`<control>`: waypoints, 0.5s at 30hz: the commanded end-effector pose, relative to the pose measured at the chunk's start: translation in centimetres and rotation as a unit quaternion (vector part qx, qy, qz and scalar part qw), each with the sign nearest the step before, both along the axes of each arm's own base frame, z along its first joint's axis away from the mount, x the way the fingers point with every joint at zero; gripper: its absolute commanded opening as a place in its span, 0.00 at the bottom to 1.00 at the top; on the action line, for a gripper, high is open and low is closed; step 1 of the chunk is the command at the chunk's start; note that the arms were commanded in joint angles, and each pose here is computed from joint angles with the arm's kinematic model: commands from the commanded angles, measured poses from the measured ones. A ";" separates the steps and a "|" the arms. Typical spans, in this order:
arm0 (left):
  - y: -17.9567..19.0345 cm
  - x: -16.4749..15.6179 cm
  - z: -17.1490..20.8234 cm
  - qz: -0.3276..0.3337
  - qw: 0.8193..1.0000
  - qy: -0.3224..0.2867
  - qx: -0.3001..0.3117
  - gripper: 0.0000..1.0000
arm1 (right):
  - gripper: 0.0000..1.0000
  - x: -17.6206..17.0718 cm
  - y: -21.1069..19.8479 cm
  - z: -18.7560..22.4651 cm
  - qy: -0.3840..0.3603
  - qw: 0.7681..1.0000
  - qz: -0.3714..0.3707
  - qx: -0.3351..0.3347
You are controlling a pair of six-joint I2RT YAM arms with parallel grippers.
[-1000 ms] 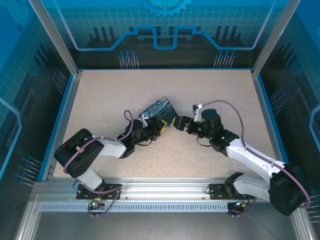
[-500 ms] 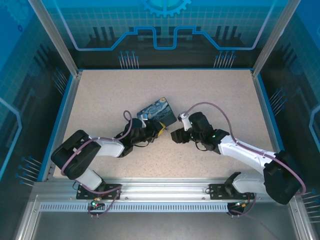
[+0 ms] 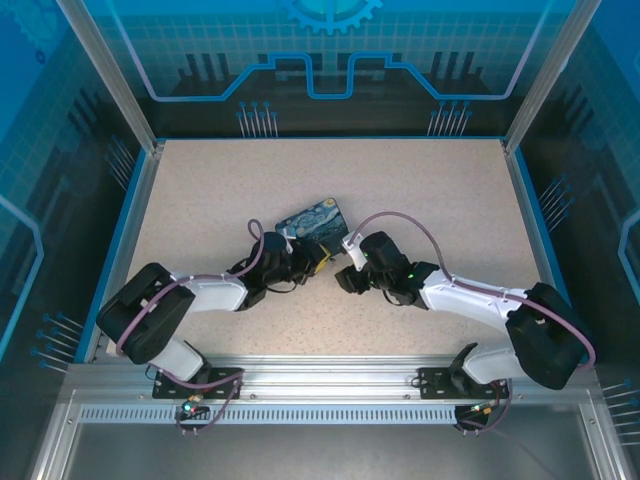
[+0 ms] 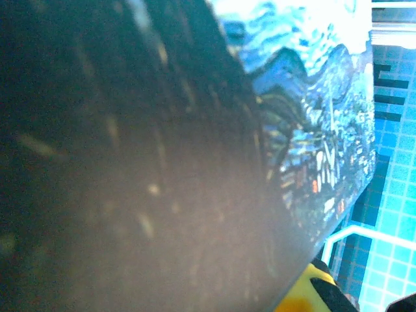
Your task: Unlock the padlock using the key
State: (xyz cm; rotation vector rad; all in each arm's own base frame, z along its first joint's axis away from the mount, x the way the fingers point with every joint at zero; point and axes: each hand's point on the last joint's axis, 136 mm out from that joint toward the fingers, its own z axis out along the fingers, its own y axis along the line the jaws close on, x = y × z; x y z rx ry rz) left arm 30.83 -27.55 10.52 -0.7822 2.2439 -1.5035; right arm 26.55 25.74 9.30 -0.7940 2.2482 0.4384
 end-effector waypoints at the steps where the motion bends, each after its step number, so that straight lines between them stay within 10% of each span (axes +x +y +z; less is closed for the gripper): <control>1: -0.5 0.3 2.3 -0.015 1.000 -0.026 -0.009 0.00 | 0.49 0.9 1.5 1.7 -0.030 0.999 0.011 0.014; 15: -0.7 0.4 2.5 -0.019 0.999 -0.027 -0.011 0.00 | 0.50 1.2 3.5 1.1 -0.023 0.999 0.033 0.007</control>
